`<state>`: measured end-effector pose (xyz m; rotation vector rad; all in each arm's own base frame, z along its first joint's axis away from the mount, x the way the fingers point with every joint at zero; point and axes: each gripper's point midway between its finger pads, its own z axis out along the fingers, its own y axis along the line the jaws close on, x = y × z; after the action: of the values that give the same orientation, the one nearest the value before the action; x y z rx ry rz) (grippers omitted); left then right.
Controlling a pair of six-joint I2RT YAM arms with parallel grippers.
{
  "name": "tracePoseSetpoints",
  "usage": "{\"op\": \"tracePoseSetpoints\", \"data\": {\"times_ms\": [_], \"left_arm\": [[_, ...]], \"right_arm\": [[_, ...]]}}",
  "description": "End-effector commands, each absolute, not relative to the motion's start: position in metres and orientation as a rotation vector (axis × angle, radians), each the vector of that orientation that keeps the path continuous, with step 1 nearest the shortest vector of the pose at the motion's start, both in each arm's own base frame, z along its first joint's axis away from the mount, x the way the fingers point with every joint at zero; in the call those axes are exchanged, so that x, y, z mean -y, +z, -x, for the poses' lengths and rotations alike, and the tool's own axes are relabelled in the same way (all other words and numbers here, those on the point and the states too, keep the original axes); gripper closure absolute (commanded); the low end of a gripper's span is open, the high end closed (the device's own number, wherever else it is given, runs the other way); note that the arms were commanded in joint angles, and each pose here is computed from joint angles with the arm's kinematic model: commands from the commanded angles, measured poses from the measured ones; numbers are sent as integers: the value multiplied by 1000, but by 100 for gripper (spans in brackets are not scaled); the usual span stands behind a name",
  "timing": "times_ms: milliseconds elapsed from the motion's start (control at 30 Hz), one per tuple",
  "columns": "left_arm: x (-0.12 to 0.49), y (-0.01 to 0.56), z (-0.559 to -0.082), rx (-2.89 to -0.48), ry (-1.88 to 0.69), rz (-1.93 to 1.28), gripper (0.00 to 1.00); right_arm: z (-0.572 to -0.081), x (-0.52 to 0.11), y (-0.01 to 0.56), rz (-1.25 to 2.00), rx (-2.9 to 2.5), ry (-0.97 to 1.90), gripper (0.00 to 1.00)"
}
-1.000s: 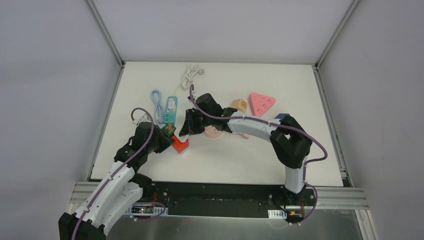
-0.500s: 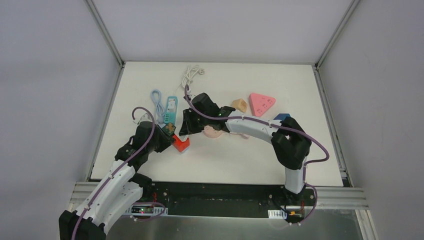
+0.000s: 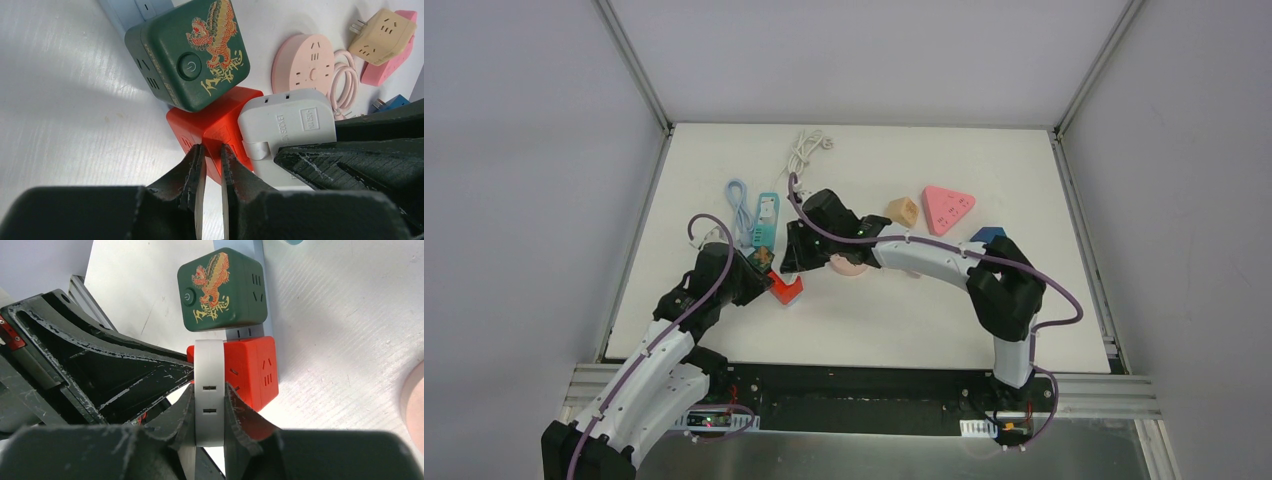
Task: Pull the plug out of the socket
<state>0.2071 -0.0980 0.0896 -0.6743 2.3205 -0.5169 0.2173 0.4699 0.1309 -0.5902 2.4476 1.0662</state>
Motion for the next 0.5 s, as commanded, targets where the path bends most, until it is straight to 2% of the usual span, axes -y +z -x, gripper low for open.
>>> {"op": "tracePoseSetpoints", "data": {"times_ms": [0, 67, 133, 267, 467], "left_arm": [[70, 36, -163, -2549, -255, 656, 89], [69, 36, -163, -2541, -258, 659, 89], [71, 37, -165, -2542, -263, 655, 89], [70, 37, -165, -2556, -246, 642, 90], [71, 41, -167, -2550, -254, 627, 90]], "right_arm": [[-237, -479, 217, 515, -2221, 1274, 100], [-242, -483, 227, 490, -2181, 1346, 100], [-224, -491, 231, 496, -2217, 1470, 100], [-222, -493, 214, 487, -2259, 1435, 100], [-234, -472, 252, 459, -2161, 1401, 100]]}}
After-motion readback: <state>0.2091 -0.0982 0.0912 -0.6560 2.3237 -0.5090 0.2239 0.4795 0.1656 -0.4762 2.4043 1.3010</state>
